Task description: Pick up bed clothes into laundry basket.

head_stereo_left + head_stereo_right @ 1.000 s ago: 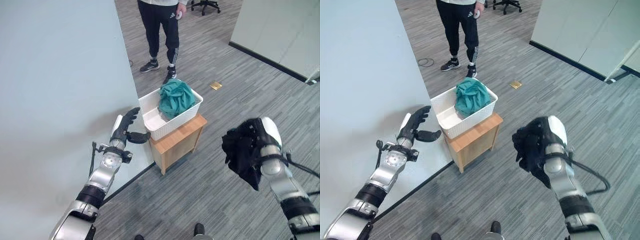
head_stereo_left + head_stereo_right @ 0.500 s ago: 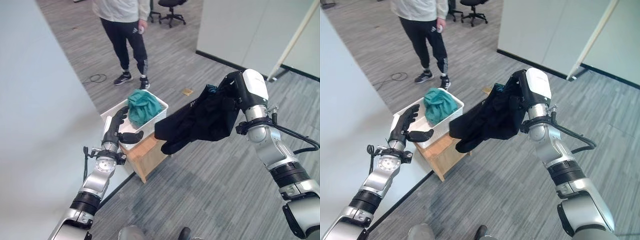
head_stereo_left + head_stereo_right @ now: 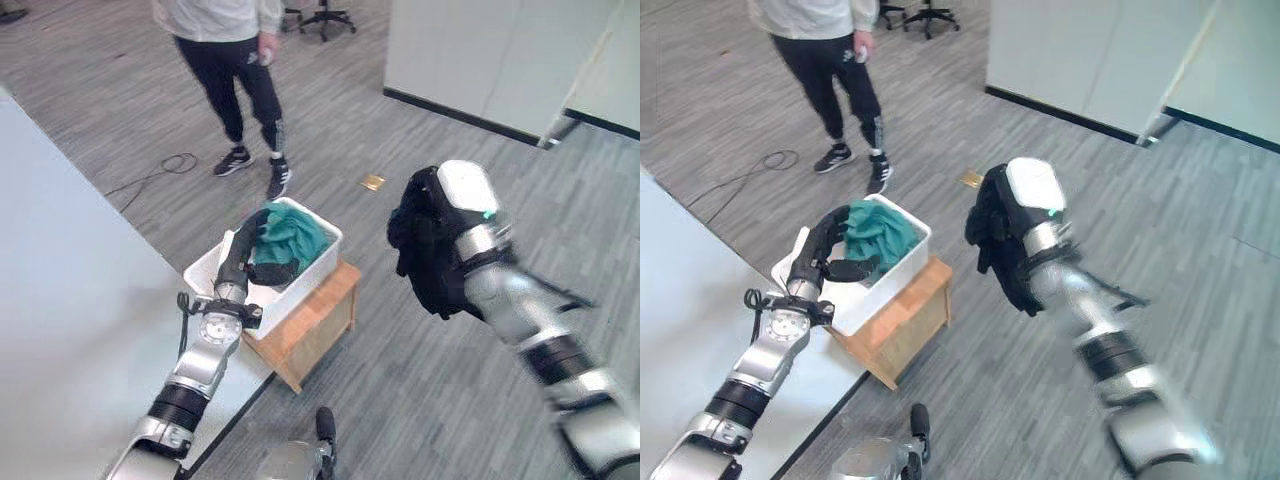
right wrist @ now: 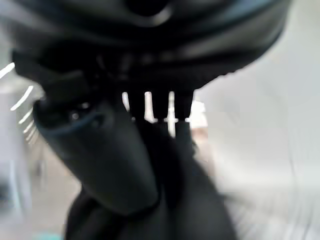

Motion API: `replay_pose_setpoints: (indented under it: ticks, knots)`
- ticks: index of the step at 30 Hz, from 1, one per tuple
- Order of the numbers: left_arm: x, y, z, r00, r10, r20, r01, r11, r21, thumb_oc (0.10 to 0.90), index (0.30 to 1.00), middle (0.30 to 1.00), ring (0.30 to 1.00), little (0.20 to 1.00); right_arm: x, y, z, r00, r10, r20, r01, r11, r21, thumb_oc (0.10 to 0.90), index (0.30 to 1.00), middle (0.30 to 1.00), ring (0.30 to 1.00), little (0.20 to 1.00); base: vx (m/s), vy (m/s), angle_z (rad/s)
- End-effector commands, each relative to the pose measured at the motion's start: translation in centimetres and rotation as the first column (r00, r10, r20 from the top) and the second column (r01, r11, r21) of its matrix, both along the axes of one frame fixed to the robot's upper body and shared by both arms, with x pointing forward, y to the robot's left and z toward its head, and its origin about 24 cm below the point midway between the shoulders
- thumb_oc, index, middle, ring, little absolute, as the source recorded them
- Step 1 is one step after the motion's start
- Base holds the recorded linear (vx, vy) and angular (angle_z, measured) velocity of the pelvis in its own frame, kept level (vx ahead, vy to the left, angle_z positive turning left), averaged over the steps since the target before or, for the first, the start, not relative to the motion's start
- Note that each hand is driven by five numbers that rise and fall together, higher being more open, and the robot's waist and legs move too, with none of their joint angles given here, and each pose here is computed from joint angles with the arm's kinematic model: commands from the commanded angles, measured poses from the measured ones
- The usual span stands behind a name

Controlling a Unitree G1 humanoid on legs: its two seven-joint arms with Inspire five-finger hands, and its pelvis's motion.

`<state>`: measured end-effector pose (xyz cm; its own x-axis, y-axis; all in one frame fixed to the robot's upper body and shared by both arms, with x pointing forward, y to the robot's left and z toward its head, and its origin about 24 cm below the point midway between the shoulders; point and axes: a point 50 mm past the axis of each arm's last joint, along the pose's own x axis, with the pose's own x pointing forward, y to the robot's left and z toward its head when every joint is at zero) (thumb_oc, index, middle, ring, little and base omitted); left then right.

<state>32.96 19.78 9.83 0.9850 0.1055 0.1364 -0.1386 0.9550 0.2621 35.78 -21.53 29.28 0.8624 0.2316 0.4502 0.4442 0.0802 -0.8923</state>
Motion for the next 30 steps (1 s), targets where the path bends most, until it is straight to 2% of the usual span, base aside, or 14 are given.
replay_pose_setpoints:
  ticks: [1,5,9,13,17,20,22,23,27,30]
  knots:
    - [0.7,-2.9,2.3,0.985,-0.089,0.15,0.095,0.995,-0.038,0.8,0.9,0.9,0.9,0.9,-3.4,1.6,13.5,0.876,0.079,0.476,-0.172,0.973,0.155,0.4,0.3,0.3,0.3,0.3,-0.03,-0.101,0.29]
    - [0.4,-2.6,2.3,0.983,-0.092,0.157,0.1,0.994,-0.048,0.8,0.9,0.9,0.9,0.9,-3.6,0.4,12.6,0.89,0.058,0.453,-0.141,0.978,0.152,0.4,0.3,0.3,0.3,0.3,0.04,-0.153,0.95]
    - [-0.8,-1.9,0.0,0.993,-0.068,0.099,0.077,0.992,-0.096,0.8,0.9,0.9,0.9,0.9,-4.6,0.5,12.7,0.878,0.089,0.471,-0.16,0.981,0.112,0.4,0.3,0.3,0.3,0.3,0.09,-0.196,1.2]
    - [-2.4,-0.1,-1.9,0.999,-0.011,0.053,0.017,0.992,-0.122,0.8,0.9,0.9,0.9,0.9,-4.2,2.2,12.9,0.893,0.167,0.417,-0.218,0.973,0.076,0.4,0.3,0.3,0.3,0.3,0.01,-0.231,0.35]
    - [-3.5,0.8,-2.4,0.999,0.007,0.043,-0.002,0.993,-0.12,0.8,0.9,0.9,0.9,0.9,-3.1,3.0,13.8,0.911,0.156,0.382,-0.194,0.979,0.061,0.4,0.3,0.3,0.3,0.3,-0.04,-0.206,0.18]
    - [-4.6,1.8,-2.0,0.997,0.02,0.072,-0.011,0.992,-0.127,0.8,0.9,0.9,0.9,0.9,-2.6,1.6,14.6,0.925,0.083,0.37,-0.128,0.987,0.099,0.4,0.3,0.3,0.3,0.3,-0.05,-0.156,0.07]
    - [-4.7,1.8,-1.7,0.996,0.014,0.086,-0.002,0.991,-0.134,0.8,0.9,0.9,0.9,0.9,-2.9,1.1,15.0,0.921,0.066,0.383,-0.115,0.988,0.107,0.4,0.3,0.3,0.3,0.3,-0.12,-0.068,0.35]
    - [-4.5,1.3,-1.2,0.995,-0.012,0.102,0.025,0.991,-0.128,0.8,0.9,0.9,0.9,0.9,-3.8,-0.8,15.1,0.914,0.016,0.405,-0.069,0.991,0.117,0.4,0.3,0.3,0.3,0.3,-0.22,-0.088,0.68]
    - [-4.6,0.7,-0.2,0.988,-0.057,0.141,0.074,0.99,-0.117,0.8,0.9,0.9,0.9,0.9,-5.0,-3.2,14.1,0.903,-0.031,0.428,-0.026,0.992,0.126,0.4,0.3,0.3,0.3,0.3,-0.07,-0.028,1.54]
    - [-5.2,0.8,-0.8,0.991,-0.063,0.12,0.078,0.988,-0.131,0.8,0.9,0.9,0.9,0.9,-5.1,-3.7,13.2,0.909,-0.029,0.415,-0.025,0.992,0.124,0.4,0.3,0.3,0.3,0.3,0.05,0.044,0.56]
